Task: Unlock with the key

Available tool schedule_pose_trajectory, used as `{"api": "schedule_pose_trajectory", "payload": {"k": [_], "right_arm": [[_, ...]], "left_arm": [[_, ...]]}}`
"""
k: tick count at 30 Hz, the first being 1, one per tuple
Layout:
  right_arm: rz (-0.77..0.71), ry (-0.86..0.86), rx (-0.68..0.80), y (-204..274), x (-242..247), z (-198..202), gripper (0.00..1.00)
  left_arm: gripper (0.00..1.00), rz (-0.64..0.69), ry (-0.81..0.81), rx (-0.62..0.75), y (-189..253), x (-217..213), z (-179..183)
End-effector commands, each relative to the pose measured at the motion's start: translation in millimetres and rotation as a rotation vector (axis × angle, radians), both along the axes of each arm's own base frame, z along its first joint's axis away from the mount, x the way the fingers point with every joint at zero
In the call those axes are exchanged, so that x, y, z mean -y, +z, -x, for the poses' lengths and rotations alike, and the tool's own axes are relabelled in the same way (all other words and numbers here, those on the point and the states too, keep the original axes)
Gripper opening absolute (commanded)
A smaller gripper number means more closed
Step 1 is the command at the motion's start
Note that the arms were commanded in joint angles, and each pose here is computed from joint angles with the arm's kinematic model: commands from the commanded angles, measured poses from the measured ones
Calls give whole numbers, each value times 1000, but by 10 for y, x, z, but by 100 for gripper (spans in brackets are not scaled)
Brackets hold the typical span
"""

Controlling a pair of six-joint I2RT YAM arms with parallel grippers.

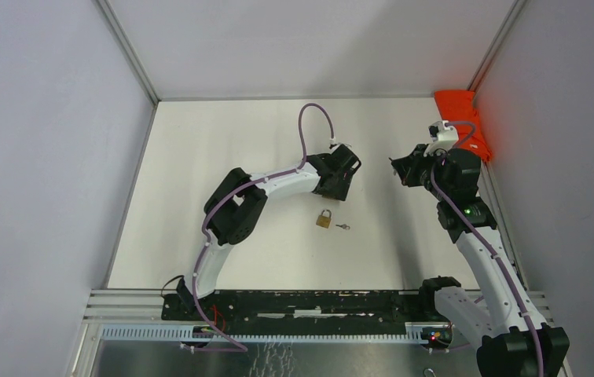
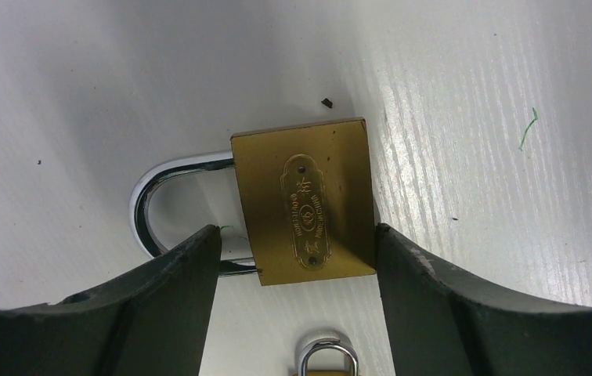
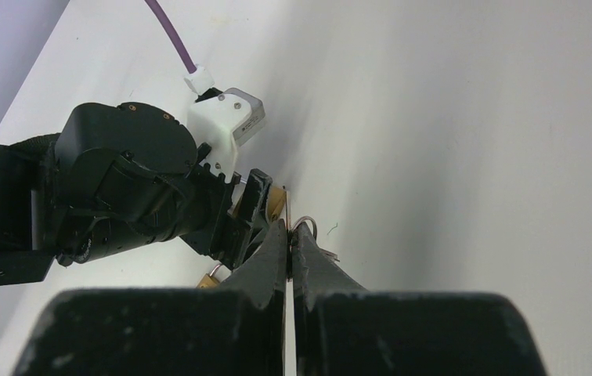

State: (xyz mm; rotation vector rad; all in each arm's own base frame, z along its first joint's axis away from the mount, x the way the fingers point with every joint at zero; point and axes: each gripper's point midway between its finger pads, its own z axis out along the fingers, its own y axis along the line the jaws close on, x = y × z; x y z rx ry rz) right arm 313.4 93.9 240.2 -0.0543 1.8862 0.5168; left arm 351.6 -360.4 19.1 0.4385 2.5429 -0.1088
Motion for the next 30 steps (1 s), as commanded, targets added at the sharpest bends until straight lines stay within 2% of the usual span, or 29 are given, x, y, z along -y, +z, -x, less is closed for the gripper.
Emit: {"api": "schedule_pose_trajectory", "payload": {"k": [1, 7, 13, 16, 21, 26, 30], "right_arm": [[-19, 1, 55, 143, -7, -23, 0], [-18, -1, 59, 168, -2, -21, 0], [-23, 4, 58, 155, -15, -32, 0], [-25, 7, 48, 113, -24, -41, 0], [-42, 51, 15, -5, -104, -35, 0], [-71, 86, -35, -252, -180, -2, 0], [-107, 135, -85, -467, -279, 33, 0]], "left_arm": [[75, -150, -30, -86, -329, -296, 195], [67, -139, -59, -112, -428, -237, 215], [32, -93, -86, -151, -462, -156, 293], [3, -86, -85, -158, -467, -160, 315], [2, -55, -104, -105, -217, -180, 275], [2, 106, -132, -26, 257, -246, 135], [2, 190, -178, 29, 402, -372, 56]]}}
